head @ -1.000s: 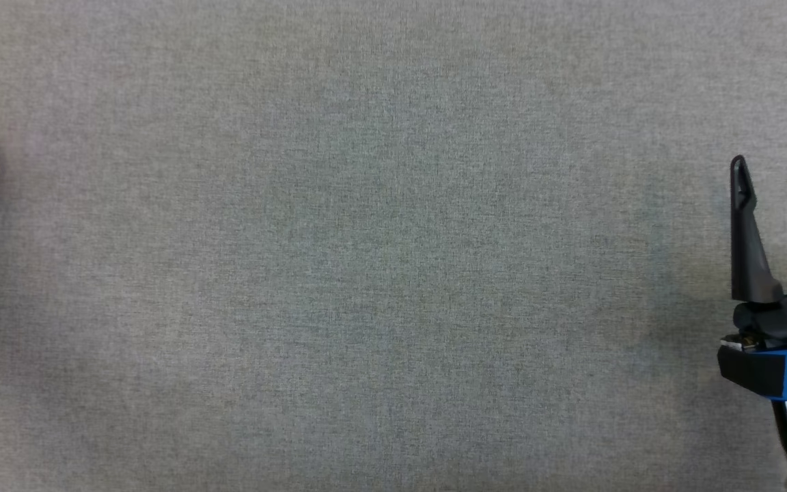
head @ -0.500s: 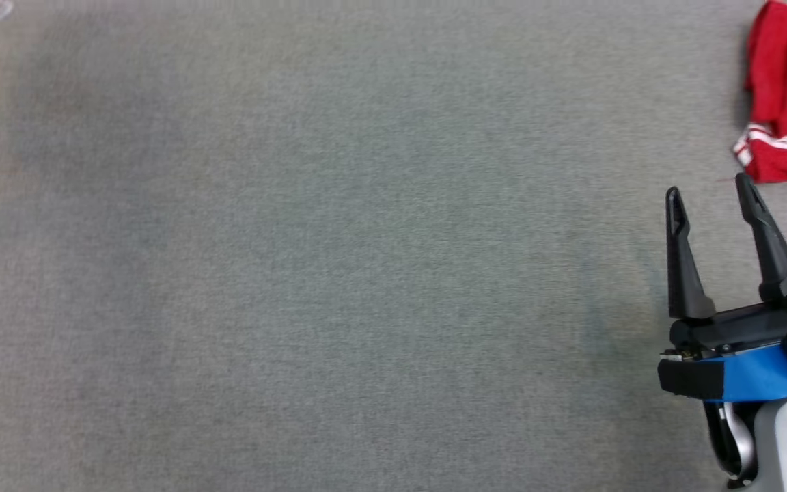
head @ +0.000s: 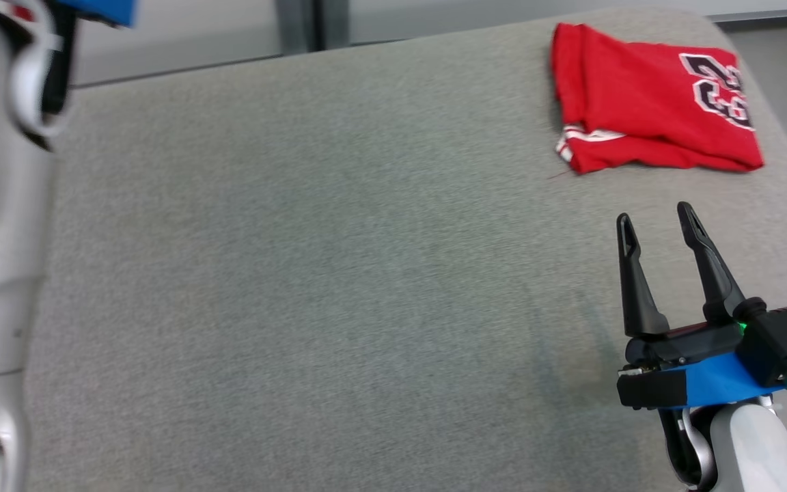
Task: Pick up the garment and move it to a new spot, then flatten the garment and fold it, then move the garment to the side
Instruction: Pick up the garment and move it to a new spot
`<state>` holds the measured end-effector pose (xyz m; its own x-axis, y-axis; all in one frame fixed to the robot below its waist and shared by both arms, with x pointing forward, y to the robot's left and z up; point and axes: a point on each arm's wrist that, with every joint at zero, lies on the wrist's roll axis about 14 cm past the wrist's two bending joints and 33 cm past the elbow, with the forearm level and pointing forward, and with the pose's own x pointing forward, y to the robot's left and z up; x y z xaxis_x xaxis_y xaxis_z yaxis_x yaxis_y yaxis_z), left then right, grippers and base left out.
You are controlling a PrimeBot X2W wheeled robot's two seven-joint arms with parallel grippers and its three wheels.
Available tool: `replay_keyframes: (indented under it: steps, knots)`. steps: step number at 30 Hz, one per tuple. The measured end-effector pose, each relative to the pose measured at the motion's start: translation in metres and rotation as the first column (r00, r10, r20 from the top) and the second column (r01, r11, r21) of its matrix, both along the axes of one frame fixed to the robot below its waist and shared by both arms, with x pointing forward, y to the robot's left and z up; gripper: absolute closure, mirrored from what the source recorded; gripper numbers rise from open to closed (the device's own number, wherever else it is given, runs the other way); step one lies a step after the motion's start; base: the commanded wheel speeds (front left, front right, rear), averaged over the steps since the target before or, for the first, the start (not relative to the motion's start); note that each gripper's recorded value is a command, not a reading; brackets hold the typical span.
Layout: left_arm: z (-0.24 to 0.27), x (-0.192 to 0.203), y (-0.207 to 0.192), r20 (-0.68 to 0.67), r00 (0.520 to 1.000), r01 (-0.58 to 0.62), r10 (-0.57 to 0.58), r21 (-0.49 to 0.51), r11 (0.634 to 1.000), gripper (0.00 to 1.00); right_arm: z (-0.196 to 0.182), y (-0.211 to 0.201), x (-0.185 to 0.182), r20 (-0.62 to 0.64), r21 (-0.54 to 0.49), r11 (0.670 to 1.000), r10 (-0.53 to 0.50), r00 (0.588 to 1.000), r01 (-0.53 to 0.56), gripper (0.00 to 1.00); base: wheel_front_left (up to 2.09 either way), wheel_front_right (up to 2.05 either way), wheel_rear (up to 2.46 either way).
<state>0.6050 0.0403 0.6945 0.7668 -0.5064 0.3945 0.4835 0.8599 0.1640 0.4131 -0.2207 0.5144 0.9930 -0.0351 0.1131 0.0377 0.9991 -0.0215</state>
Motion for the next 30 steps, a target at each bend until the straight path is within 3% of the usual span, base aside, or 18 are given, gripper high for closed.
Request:
replay_keyframes:
  steps: [5, 10, 21, 28, 29, 30]
  knots:
    - [-0.014, -0.032, -0.074, -0.033, 0.984, 0.178, -0.177, 0.03, 0.984, 1.0, 0.014, -0.016, -0.016, 0.033, 0.024, 0.998, -0.05, 0.998, 0.05, 0.0, 0.0, 0.0, 0.0]
    - [-0.067, -0.057, -0.106, -0.162, 0.952, 0.265, -0.258, 0.02, 0.964, 1.0, 0.021, -0.026, -0.023, 0.05, 0.034, 0.996, -0.08, 0.996, 0.079, 0.0, 0.0, 0.0, 0.0]
    - [-0.225, -0.113, -0.092, -0.54, 0.814, 0.234, -0.213, -0.03, 0.972, 1.0, 0.017, -0.02, -0.018, 0.046, 0.056, 0.997, -0.063, 0.997, 0.06, 0.0, 0.0, 0.0, 0.0]
    - [-0.278, -0.161, -0.089, -0.662, 0.724, 0.246, -0.197, -0.019, 0.969, 1.0, 0.014, -0.016, -0.015, 0.038, 0.068, 0.996, -0.053, 0.998, 0.051, 0.0, 0.0, 0.0, 0.0]
    - [-0.278, -0.164, -0.088, -0.657, 0.728, 0.25, -0.196, -0.012, 0.968, 0.75, 0.014, -0.015, -0.015, 0.039, 0.069, 0.996, -0.05, 0.998, 0.048, 0.0, 0.0, 0.0, 0.0]
    - [-0.276, -0.166, -0.089, -0.645, 0.738, 0.263, -0.198, 0.005, 0.965, 0.07, 0.014, -0.014, -0.015, 0.039, 0.071, 0.996, -0.047, 0.998, 0.044, 0.0, 0.0, 0.0, 0.0]
